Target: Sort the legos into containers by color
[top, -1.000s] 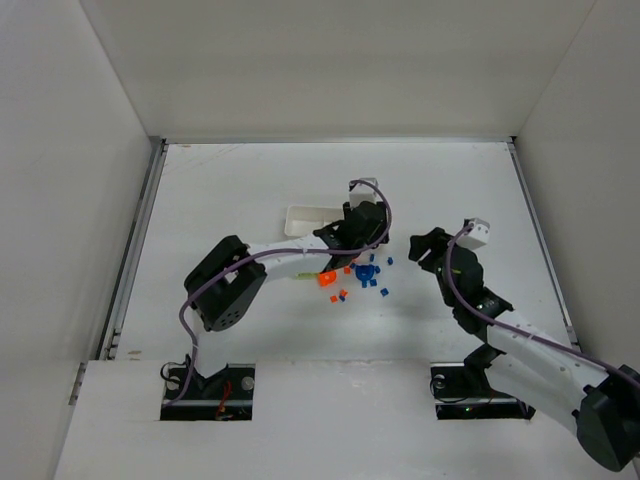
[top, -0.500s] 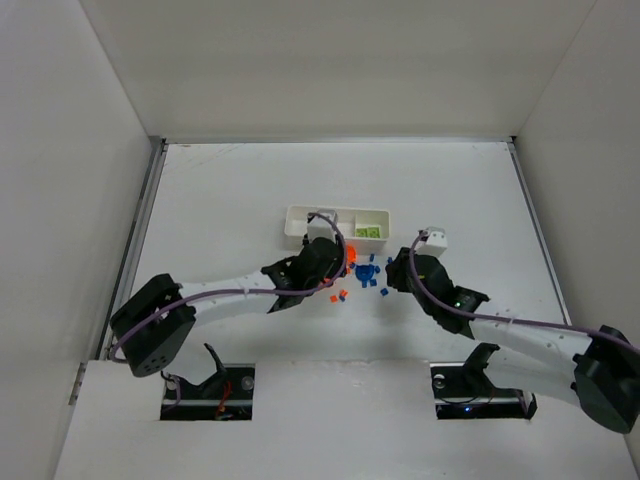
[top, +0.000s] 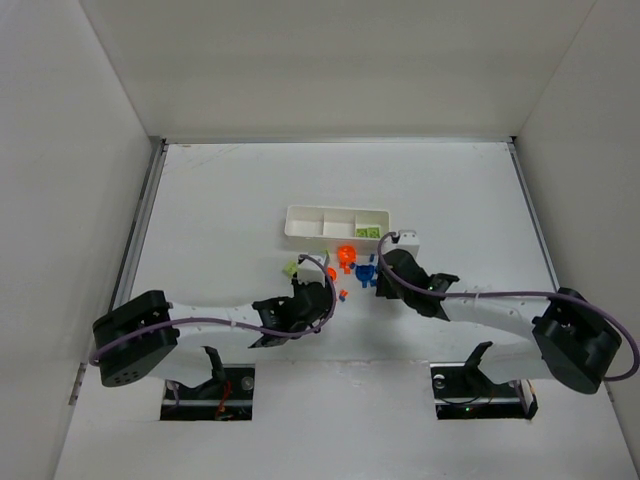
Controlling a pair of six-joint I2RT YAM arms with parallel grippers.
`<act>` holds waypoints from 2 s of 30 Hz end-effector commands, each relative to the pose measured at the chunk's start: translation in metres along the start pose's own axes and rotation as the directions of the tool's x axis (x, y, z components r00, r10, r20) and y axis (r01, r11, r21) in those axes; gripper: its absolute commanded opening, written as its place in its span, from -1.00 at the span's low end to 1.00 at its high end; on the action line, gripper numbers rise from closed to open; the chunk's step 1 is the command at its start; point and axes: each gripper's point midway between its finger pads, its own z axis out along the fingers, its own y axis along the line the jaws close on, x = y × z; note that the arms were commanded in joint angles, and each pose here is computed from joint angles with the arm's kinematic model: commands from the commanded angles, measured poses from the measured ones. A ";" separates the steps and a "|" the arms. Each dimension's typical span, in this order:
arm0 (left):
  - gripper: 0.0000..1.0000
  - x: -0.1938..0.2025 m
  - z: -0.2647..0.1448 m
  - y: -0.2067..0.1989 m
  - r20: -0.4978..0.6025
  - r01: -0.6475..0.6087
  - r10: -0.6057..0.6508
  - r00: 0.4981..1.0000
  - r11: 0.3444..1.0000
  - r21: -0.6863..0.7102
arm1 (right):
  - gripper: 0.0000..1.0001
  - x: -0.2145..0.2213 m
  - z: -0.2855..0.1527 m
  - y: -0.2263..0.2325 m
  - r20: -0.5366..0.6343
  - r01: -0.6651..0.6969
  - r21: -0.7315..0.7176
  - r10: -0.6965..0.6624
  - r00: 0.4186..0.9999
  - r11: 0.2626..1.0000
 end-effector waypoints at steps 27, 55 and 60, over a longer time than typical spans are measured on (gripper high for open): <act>-0.16 -0.017 -0.012 0.026 0.113 0.149 -0.150 0.982 0.989 0.013 | -0.34 -0.052 -0.048 0.021 0.105 -0.009 -0.040 0.013 0.994 0.999; -0.17 0.029 -0.081 -0.199 0.149 -0.227 0.173 0.973 0.811 0.539 | 0.20 -0.186 -0.121 -0.061 0.426 -0.357 -0.058 0.347 0.836 0.932; -0.08 0.050 -0.080 -0.256 0.198 -0.304 0.230 0.953 0.710 0.635 | 0.18 -0.201 -0.144 -0.060 0.424 -0.373 -0.185 0.416 0.804 0.909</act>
